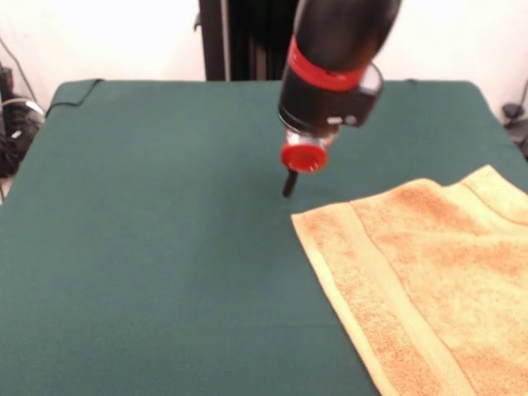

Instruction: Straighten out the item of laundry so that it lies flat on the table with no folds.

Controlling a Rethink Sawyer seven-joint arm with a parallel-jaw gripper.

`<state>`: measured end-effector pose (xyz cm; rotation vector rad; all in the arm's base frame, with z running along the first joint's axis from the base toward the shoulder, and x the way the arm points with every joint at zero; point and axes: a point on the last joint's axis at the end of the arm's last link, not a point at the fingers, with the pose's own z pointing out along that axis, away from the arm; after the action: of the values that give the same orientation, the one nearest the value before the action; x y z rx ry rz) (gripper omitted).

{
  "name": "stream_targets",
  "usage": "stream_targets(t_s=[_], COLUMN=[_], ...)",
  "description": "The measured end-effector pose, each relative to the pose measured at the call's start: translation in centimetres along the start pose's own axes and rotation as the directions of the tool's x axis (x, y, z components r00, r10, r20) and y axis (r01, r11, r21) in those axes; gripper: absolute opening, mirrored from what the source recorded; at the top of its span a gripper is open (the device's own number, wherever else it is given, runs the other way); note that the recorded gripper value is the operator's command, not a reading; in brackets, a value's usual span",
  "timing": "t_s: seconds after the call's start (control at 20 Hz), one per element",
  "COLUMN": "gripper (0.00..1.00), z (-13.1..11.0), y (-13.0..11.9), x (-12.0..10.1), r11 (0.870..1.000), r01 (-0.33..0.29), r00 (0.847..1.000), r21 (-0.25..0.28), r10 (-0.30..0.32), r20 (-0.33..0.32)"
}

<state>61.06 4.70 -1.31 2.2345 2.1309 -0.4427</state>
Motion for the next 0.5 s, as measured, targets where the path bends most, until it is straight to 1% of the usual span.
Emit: stream_targets(t_s=[0.05,0.15,0.2,0.3,0.5], gripper=[1.00,1.00,1.00,1.00,1.00], z=[0.1,0.2,0.5,0.6,0.6], y=[-0.9,-1.6,-2.5,-2.6,-2.5], x=[-0.5,-0.9,-1.3,-1.2,-0.1], r11=[1.000,1.000,0.999,0.999,0.999], r01=[0.009,0.015,0.027,0.031,0.048], r00=[1.000,1.000,0.999,0.999,0.998], r21=[0.010,0.018,0.028,0.028,0.021], r10=[-0.009,-0.015,-0.028,-0.032,-0.049], r20=[0.011,0.018,0.029,0.031,0.032])
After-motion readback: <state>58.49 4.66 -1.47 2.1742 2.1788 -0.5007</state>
